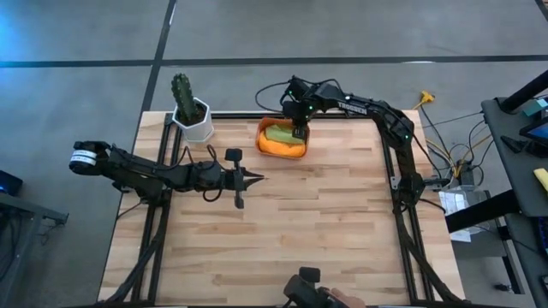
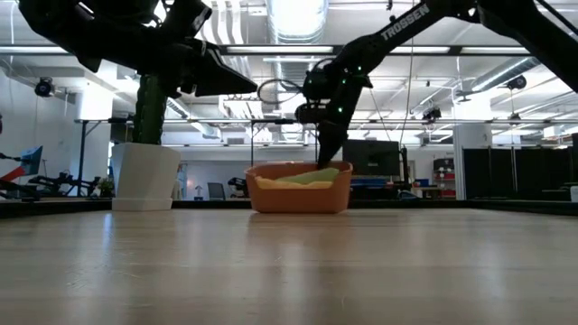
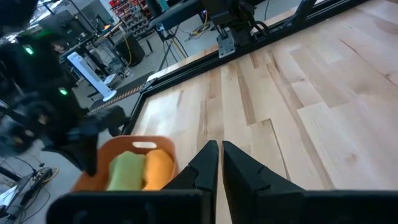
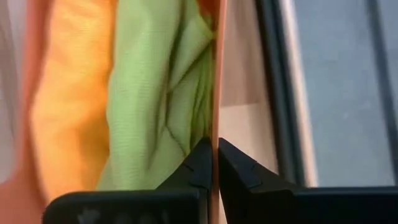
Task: Roll microfiber towels into tight, uniform cylinder then place into a basket
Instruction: Move the orange bin to the top right of the table
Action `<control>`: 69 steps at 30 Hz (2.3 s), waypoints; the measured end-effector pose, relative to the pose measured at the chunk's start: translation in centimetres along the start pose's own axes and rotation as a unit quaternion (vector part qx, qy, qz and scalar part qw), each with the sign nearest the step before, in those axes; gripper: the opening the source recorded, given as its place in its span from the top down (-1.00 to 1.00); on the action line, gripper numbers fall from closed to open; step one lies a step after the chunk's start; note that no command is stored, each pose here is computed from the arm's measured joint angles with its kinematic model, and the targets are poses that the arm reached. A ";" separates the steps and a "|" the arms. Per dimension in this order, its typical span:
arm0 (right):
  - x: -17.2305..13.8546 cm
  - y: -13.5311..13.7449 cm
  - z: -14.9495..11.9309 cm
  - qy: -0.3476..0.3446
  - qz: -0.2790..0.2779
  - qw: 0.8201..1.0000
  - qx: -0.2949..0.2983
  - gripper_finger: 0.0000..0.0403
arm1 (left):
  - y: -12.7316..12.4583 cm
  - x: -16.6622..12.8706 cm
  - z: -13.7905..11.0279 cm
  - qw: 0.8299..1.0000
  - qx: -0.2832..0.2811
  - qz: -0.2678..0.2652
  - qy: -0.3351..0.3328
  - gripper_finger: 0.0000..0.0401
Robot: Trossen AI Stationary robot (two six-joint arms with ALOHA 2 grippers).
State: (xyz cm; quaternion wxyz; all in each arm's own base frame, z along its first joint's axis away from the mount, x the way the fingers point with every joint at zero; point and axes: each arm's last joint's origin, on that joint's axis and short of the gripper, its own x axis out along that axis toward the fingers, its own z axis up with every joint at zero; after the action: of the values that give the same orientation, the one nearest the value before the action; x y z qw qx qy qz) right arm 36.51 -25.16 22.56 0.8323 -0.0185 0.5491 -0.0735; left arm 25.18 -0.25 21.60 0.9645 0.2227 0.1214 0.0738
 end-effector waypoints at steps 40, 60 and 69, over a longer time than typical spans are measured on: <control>-0.6 -3.6 -8.8 0.354 -0.057 0.931 -0.065 0.96 | -0.1 0.0 0.0 1.000 -0.011 -0.009 -0.003 0.97; -0.7 -7.7 -16.4 0.489 -0.087 0.867 -0.033 0.96 | -0.3 -0.1 -0.5 1.000 -0.009 -0.013 0.004 0.97; -0.7 -8.0 -16.6 0.487 -0.096 0.868 -0.019 0.96 | -0.3 -0.1 -0.5 1.000 -0.009 -0.013 0.004 0.97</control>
State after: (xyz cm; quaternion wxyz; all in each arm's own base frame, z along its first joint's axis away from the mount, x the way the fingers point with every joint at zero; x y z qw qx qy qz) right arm 20.19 -32.10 17.53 0.4477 -0.0486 0.8814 -0.1422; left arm 24.95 -0.30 21.05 0.9669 0.2120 0.1273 0.0630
